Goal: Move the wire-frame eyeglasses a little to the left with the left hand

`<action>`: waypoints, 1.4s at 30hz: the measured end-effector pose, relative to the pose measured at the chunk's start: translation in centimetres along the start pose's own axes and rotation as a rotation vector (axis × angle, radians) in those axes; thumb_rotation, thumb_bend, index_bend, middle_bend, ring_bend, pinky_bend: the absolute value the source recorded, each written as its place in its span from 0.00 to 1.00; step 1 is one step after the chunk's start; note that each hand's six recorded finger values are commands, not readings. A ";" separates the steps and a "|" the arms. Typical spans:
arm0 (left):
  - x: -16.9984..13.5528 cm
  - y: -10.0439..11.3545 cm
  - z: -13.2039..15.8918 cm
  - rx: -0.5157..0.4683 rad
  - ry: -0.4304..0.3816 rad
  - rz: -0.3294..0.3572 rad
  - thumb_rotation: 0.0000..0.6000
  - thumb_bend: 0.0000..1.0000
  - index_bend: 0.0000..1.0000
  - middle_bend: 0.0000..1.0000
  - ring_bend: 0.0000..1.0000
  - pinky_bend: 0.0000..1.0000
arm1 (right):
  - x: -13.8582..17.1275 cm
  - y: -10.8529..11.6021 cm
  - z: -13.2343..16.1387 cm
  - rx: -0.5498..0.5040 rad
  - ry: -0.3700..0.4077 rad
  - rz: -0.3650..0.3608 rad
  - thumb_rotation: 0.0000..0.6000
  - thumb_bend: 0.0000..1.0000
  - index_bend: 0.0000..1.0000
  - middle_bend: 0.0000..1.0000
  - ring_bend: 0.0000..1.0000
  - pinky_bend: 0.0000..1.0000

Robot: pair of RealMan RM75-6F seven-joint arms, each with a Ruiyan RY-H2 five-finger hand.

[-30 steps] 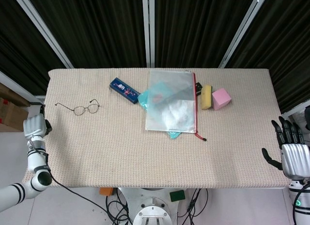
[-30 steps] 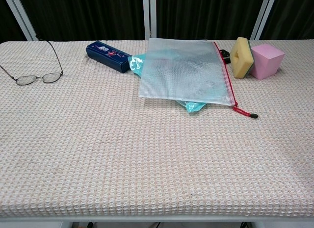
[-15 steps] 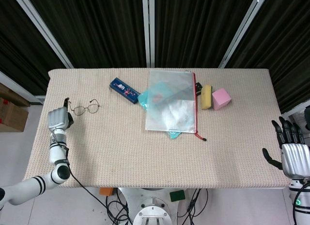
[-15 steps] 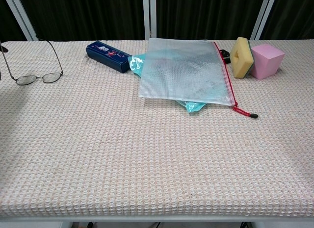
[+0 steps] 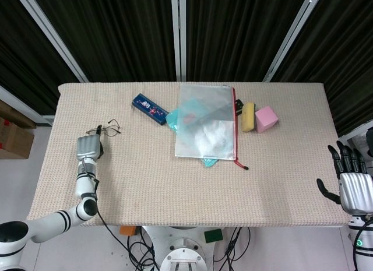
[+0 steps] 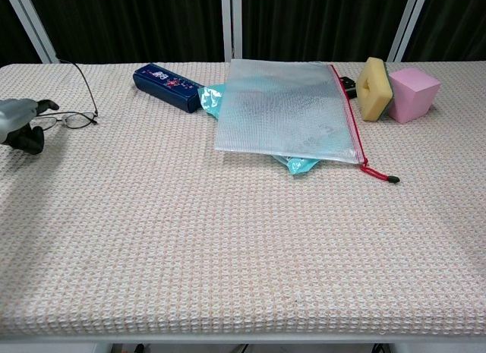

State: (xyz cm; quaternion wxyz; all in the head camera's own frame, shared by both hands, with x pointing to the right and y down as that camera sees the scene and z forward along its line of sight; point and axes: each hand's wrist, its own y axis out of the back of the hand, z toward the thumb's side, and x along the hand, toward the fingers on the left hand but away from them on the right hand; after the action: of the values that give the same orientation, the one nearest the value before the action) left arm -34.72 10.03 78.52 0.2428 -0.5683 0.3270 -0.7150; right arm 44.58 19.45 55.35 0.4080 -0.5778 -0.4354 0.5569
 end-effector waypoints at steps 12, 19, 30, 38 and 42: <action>-1.5 6.1 -1.9 -0.104 0.043 0.229 1.00 0.77 0.00 0.98 0.93 0.98 | 0.0 0.2 -0.1 -0.003 0.000 -0.008 1.00 0.34 0.00 0.00 0.00 0.00; -5.2 11.4 -0.4 -0.227 -0.066 0.496 1.00 0.78 0.00 0.98 0.94 0.98 | 0.0 -0.1 0.3 -0.005 0.008 -0.002 1.00 0.34 0.00 0.00 0.00 0.00; -7.2 8.1 6.7 -0.172 -0.312 0.387 1.00 0.79 0.00 0.98 0.94 0.98 | 0.2 0.0 -0.3 -0.004 -0.005 -0.003 1.00 0.34 0.00 0.00 0.00 0.00; -4.7 5.3 8.9 -0.075 -0.266 0.272 1.00 0.79 0.00 0.98 0.94 0.98 | 0.0 0.0 -0.7 -0.006 -0.015 0.002 1.00 0.34 0.00 0.00 0.00 0.00; -3.8 4.5 8.7 -0.041 -0.199 0.241 1.00 0.79 0.00 0.98 0.94 0.98 | -0.1 0.0 -0.9 -0.004 -0.021 0.005 1.00 0.34 0.00 0.00 0.00 0.00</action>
State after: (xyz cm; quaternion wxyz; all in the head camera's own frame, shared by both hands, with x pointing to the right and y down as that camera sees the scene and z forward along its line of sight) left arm -25.50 8.11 73.94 0.3463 -0.5979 0.3816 -0.6140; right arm 45.47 19.39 55.42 0.4009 -0.5737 -0.4394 0.5631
